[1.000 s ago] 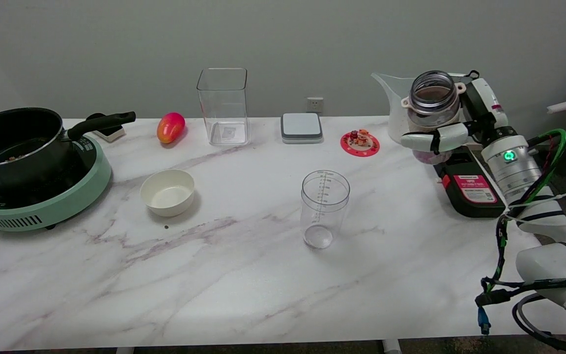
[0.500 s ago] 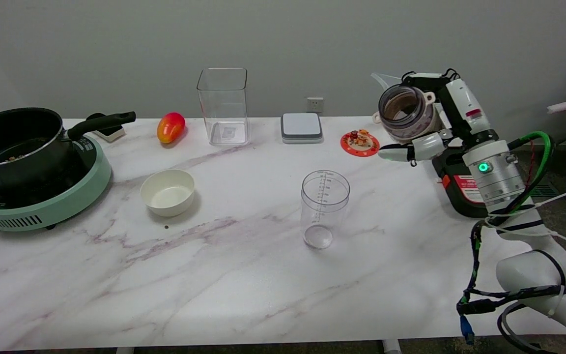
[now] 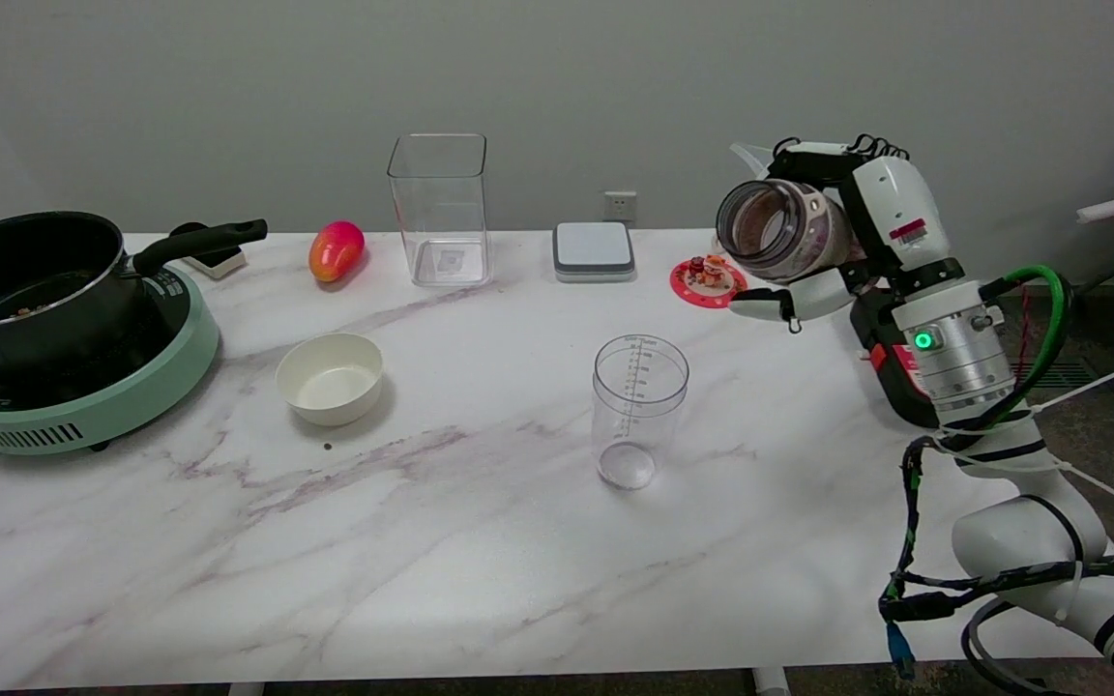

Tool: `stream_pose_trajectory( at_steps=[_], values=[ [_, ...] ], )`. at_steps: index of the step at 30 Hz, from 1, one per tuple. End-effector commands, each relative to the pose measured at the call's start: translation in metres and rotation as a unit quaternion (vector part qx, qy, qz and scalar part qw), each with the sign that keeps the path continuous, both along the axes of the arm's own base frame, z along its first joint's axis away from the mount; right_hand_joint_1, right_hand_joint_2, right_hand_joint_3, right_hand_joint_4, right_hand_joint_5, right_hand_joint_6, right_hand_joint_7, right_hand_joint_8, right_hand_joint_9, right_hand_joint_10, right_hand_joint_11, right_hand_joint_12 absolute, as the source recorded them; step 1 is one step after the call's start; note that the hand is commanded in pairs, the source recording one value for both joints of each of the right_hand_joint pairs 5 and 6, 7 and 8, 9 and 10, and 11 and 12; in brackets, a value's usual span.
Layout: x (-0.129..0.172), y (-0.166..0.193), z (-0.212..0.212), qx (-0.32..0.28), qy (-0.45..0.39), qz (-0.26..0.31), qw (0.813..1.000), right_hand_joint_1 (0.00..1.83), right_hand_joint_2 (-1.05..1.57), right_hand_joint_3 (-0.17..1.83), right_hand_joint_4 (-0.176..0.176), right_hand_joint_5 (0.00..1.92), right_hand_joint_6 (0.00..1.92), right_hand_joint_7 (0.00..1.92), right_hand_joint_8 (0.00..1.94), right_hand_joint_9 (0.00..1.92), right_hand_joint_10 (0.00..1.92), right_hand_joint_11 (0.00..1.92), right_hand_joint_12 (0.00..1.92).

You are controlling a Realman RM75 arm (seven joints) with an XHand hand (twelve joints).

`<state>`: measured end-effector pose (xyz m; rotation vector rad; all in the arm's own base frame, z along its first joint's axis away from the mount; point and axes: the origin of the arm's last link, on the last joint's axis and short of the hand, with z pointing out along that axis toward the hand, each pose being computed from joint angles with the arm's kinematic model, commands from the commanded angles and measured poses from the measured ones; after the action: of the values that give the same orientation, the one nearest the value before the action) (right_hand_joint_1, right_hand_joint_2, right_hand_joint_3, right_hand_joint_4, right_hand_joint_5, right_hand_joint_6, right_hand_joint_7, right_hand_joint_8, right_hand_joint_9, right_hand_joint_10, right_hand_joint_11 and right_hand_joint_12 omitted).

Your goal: Pour the contents of the bottle into the measuring cup.

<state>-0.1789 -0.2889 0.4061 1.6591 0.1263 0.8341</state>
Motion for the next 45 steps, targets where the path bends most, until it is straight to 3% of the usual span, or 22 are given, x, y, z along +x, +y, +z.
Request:
stream_pose_trajectory(
  at_steps=[1,9,20,33,45],
  values=[
    [-0.011,0.002,-0.024,-0.019,0.072,0.035,0.997,1.37,1.2,0.4,0.0,1.62,1.62,1.47,1.47,1.36,1.36,1.2,1.2],
    [-0.02,0.004,-0.036,-0.031,0.141,0.041,0.989,1.35,1.26,0.37,0.0,1.65,1.65,1.49,1.49,1.36,1.36,1.21,1.21],
    [-0.034,-0.001,-0.043,-0.041,0.153,0.027,0.987,1.34,1.29,0.35,0.0,1.66,1.66,1.5,1.5,1.37,1.37,1.21,1.21],
    [-0.034,0.008,-0.043,-0.076,0.189,0.059,0.977,1.35,1.27,0.36,0.0,1.64,1.64,1.49,1.49,1.37,1.37,1.21,1.21],
    [-0.037,0.009,-0.048,-0.072,0.206,0.062,0.974,1.35,1.26,0.36,0.0,1.64,1.64,1.49,1.49,1.37,1.37,1.2,1.2]
  ],
)
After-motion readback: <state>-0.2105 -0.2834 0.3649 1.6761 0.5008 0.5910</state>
